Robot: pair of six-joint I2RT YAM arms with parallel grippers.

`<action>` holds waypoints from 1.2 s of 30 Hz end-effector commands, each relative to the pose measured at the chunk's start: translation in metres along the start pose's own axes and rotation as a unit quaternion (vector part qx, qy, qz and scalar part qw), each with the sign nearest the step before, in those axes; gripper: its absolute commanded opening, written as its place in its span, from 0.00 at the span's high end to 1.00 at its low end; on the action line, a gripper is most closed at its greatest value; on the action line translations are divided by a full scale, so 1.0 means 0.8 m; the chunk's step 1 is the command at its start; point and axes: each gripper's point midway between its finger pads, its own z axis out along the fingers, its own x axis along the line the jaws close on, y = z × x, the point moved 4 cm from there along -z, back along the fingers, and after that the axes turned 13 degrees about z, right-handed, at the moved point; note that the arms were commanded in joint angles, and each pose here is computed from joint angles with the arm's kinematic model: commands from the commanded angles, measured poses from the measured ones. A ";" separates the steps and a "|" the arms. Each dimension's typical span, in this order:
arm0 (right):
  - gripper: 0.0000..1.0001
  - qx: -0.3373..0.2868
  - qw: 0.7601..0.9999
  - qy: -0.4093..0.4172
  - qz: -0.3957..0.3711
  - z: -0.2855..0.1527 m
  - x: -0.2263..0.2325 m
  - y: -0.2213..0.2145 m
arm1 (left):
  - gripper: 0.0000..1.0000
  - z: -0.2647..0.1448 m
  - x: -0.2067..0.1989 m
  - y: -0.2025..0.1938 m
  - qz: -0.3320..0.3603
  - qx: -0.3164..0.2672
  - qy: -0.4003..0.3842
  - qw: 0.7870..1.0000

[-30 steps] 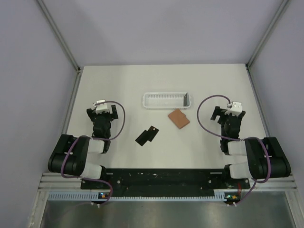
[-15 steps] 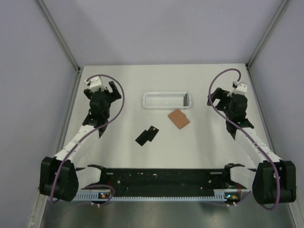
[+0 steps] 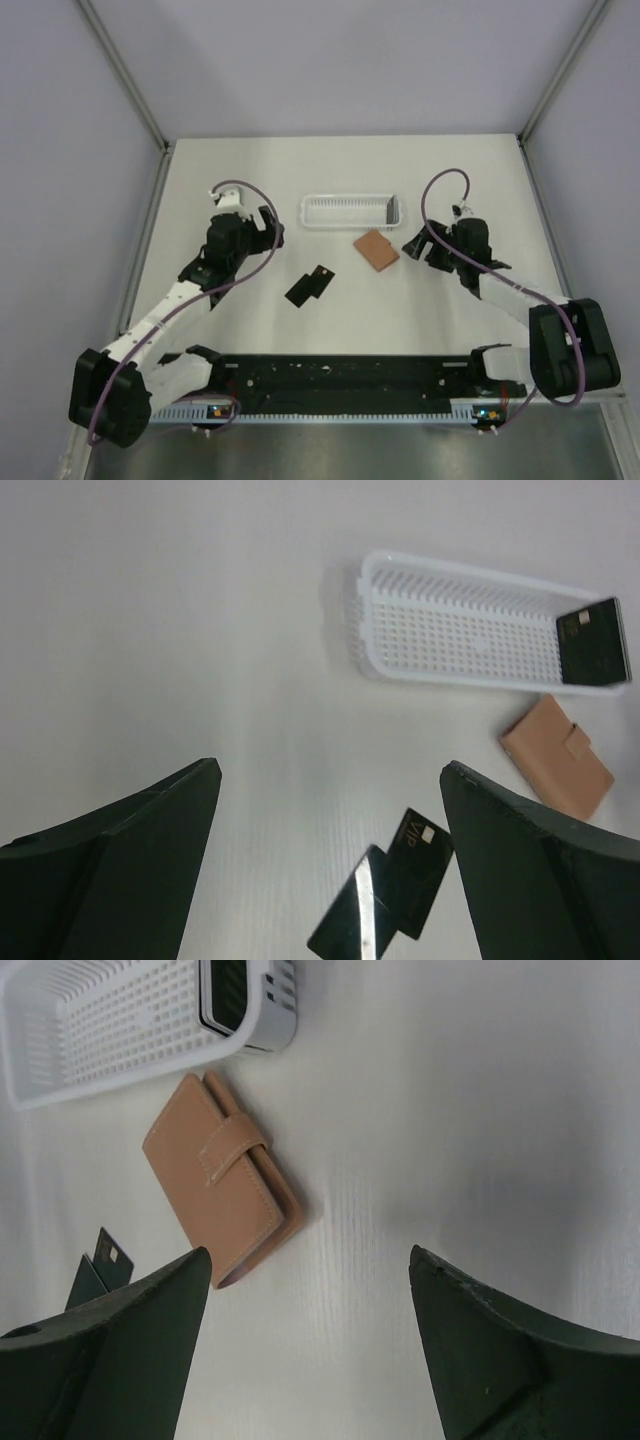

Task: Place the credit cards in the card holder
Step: Open the card holder at the center of the board.

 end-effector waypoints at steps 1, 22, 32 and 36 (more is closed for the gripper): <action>0.22 0.019 0.999 0.033 0.017 0.018 0.006 -0.014 | 0.03 -0.011 -0.038 -0.033 0.001 0.014 -0.045 0.999; 0.50 0.102 0.993 0.039 0.036 0.082 0.006 -0.042 | 0.08 -0.010 -0.108 -0.089 -0.004 0.054 -0.145 0.988; 0.82 0.137 0.989 0.051 0.026 0.088 0.013 -0.071 | 0.09 -0.006 -0.113 -0.096 -0.003 0.068 -0.154 0.986; 1.00 0.143 0.987 0.064 0.027 0.084 0.018 -0.082 | 0.09 -0.005 -0.118 -0.097 -0.002 0.075 -0.163 0.984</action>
